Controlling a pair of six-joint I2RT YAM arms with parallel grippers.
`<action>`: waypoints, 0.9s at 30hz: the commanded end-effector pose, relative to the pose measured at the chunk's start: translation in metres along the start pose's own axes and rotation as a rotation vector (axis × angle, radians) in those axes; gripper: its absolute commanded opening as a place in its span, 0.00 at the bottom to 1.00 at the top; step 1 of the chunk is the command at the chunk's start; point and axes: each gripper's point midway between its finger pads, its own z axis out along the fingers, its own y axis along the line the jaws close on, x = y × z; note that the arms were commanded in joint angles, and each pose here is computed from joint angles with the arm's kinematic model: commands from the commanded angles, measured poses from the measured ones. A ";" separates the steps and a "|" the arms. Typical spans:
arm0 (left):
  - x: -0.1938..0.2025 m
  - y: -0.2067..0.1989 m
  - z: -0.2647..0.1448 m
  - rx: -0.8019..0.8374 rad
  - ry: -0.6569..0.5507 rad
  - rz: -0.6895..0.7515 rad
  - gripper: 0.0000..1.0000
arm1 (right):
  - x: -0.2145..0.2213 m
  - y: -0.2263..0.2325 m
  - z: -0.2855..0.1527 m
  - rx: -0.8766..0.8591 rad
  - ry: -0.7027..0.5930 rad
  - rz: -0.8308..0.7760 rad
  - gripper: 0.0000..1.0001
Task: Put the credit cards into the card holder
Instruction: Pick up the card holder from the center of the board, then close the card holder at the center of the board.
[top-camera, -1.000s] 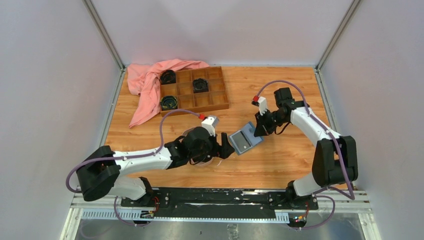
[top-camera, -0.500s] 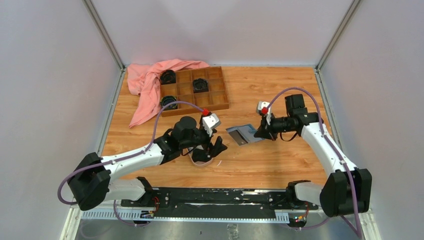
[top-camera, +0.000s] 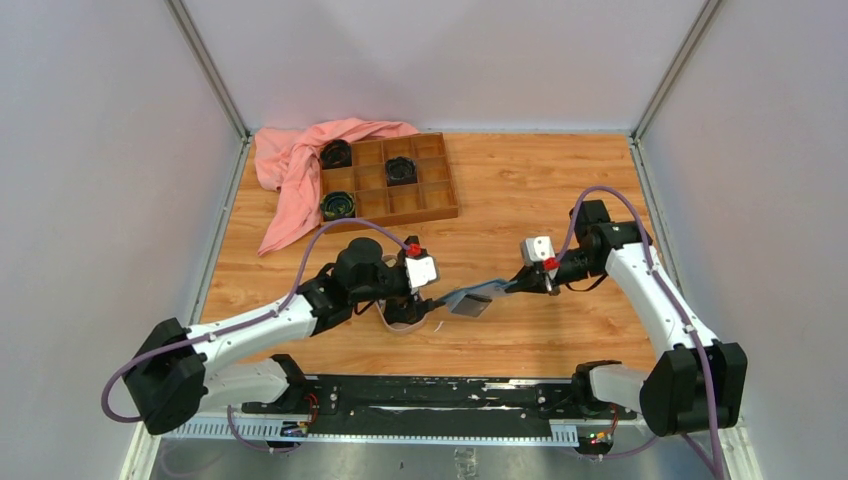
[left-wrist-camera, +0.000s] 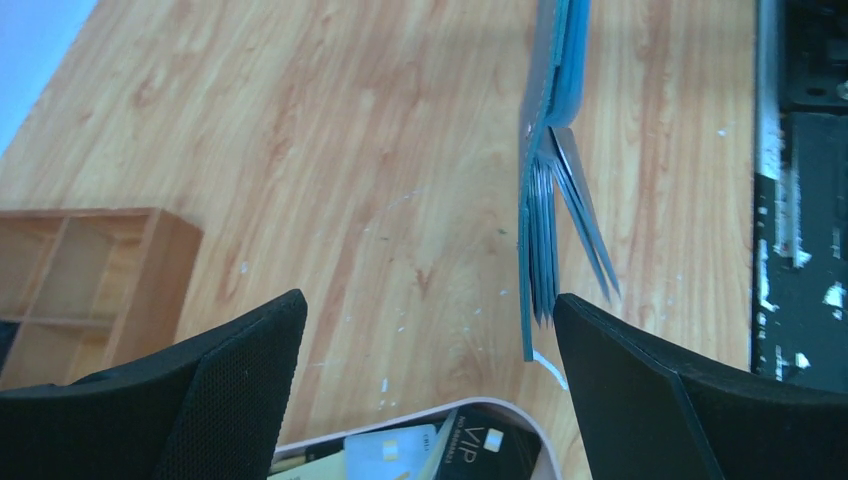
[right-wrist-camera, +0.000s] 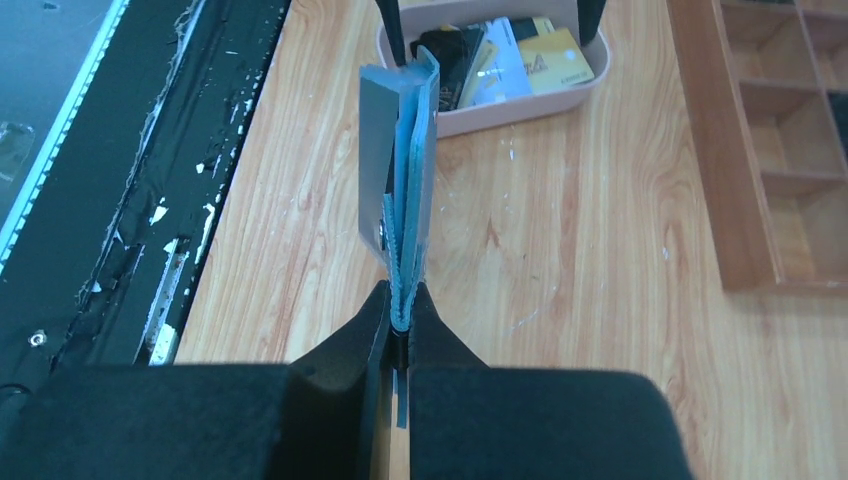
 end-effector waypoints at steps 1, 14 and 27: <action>0.001 -0.017 0.006 0.113 -0.018 0.008 0.99 | -0.033 0.013 -0.002 -0.026 -0.138 -0.150 0.00; -0.004 -0.050 -0.003 0.259 -0.065 -0.065 0.97 | -0.032 0.011 -0.004 -0.029 -0.116 -0.154 0.00; 0.001 -0.099 0.010 0.516 -0.019 -0.242 0.54 | -0.014 -0.001 -0.001 -0.018 -0.070 0.043 0.00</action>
